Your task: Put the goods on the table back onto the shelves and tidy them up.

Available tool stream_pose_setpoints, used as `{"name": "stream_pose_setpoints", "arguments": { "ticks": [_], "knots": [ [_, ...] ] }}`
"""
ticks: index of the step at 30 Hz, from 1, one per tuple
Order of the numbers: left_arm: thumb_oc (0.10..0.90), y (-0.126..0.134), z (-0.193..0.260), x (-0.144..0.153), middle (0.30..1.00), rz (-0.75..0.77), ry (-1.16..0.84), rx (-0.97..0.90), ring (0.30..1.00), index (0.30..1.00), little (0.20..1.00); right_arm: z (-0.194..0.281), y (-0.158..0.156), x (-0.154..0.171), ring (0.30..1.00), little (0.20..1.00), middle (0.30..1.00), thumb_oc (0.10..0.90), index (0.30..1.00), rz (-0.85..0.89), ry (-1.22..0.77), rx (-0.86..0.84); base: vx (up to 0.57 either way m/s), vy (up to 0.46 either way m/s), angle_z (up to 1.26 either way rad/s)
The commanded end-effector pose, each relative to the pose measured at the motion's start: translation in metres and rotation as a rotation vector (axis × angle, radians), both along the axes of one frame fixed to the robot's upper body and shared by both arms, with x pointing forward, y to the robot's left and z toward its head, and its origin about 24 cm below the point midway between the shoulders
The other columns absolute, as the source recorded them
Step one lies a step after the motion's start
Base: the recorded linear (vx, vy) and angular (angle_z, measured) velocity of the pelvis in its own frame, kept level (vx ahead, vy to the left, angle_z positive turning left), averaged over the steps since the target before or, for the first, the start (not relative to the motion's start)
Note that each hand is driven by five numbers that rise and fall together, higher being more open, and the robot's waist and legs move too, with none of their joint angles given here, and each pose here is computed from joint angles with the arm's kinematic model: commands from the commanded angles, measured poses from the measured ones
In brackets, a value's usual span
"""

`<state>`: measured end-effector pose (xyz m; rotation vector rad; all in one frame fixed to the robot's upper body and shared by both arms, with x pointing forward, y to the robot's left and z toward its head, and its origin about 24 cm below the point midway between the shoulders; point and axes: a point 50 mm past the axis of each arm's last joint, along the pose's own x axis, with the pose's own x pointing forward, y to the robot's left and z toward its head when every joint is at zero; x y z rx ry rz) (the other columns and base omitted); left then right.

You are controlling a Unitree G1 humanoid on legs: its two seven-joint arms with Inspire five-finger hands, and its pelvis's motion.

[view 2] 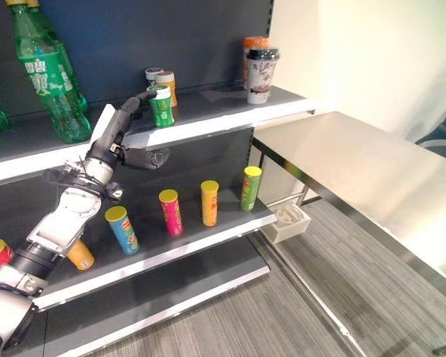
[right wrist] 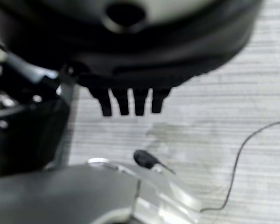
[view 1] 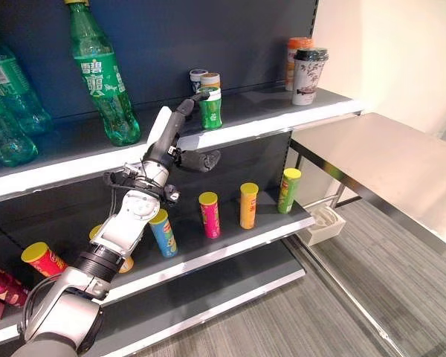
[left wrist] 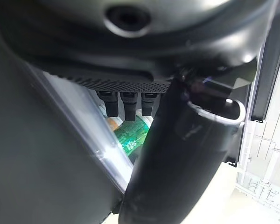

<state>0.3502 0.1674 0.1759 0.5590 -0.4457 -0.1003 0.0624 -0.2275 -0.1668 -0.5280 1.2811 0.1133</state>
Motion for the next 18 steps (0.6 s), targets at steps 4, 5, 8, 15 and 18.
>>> {"name": "stream_pose_setpoints", "arguments": {
  "ticks": [4,5,8,15,18],
  "knots": [
    [0.8,-0.001,0.084,0.019,0.9,0.054,-0.251,0.031,0.9,0.9,0.9,0.0,-0.002,-0.004,0.9,0.9,0.9,0.8,0.9,-0.005,0.013,0.013,0.0,-0.007,-0.07],
    [0.8,-0.001,0.084,0.019,0.9,0.054,-0.251,0.031,0.9,0.9,0.9,0.0,-0.002,-0.004,0.9,0.9,0.9,0.8,0.9,-0.006,0.013,0.014,0.0,0.0,0.0],
    [0.8,0.0,0.087,0.024,0.9,0.072,-0.242,0.049,0.9,0.9,0.9,0.0,-0.003,-0.007,0.9,0.9,0.9,0.8,0.9,-0.02,0.016,0.016,0.0,0.0,0.0],
    [0.8,0.005,0.09,0.029,0.9,0.108,-0.232,0.055,0.9,0.9,0.9,-0.001,-0.005,-0.013,0.9,0.9,0.9,0.8,0.9,-0.045,0.028,0.021,0.0,-0.003,-0.02],
    [0.8,0.008,0.09,0.029,0.9,0.121,-0.234,0.062,0.9,0.9,0.9,-0.001,-0.006,-0.015,0.9,0.9,0.9,0.8,0.9,-0.051,0.03,0.02,0.01,-0.008,-0.06]
  ]
}}
